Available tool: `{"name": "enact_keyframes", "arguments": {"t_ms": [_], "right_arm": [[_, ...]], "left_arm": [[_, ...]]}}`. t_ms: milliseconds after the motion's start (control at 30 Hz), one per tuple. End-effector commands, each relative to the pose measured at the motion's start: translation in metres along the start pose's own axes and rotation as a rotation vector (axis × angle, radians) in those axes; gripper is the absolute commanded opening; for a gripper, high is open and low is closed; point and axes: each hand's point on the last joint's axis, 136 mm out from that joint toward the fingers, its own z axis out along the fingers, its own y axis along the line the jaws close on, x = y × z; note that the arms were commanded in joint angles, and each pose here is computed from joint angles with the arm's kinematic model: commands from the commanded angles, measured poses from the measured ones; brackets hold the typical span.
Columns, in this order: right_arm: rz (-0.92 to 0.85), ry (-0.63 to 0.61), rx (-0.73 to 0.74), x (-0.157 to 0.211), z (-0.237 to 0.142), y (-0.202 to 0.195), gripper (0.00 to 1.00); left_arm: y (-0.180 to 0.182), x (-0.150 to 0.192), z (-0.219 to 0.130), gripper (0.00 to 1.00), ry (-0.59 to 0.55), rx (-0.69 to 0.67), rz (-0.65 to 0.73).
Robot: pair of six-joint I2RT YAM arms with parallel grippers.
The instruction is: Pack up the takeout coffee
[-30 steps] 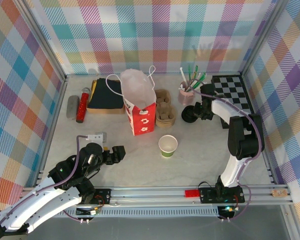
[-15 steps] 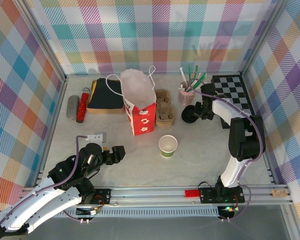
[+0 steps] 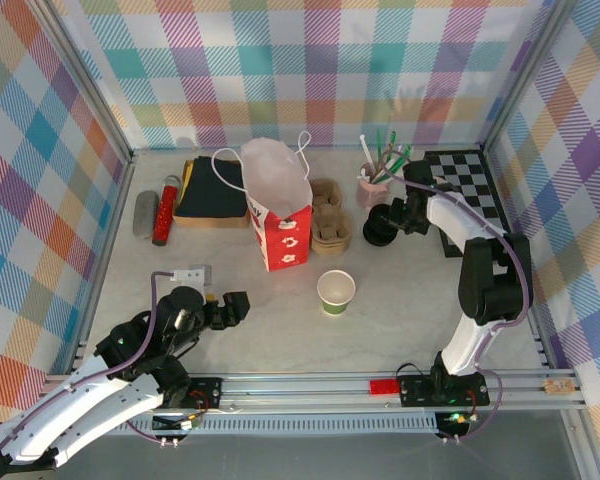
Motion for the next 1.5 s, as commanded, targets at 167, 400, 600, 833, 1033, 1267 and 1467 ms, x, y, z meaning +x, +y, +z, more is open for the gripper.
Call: {"name": "enact_keyframes", "arguments": {"t_ms": [167, 400, 600, 833, 1033, 1267, 1467], "right_arm": [[-0.031, -0.053, -0.014, -0.018, -0.032, 0.006, 0.1], [-0.049, -0.07, -0.028, -0.015, -0.05, 0.007, 0.1], [-0.157, -0.172, 0.024, -0.004, -0.099, 0.009, 0.11], [-0.381, -0.414, 0.107, 0.018, -0.181, 0.025, 0.11], [-0.51, -0.593, 0.055, 0.037, -0.243, 0.044, 0.12], [-0.631, -0.661, 0.006, 0.059, -0.277, 0.077, 0.12], [-0.681, -0.693, -0.066, 0.08, -0.294, 0.1, 0.12]], "left_arm": [[0.002, -0.007, -0.008, 0.93, -0.027, -0.007, 0.01], [-0.003, -0.011, -0.012, 0.93, -0.029, 0.015, 0.015], [-0.031, -0.024, -0.022, 0.91, -0.01, 0.105, 0.012], [-0.083, -0.062, -0.054, 0.9, -0.056, 0.262, 0.023], [-0.14, -0.084, -0.063, 0.9, -0.071, 0.383, 0.094], [-0.197, -0.101, -0.045, 0.89, -0.077, 0.43, 0.165], [-0.223, -0.109, -0.028, 0.88, -0.075, 0.44, 0.174]]}}
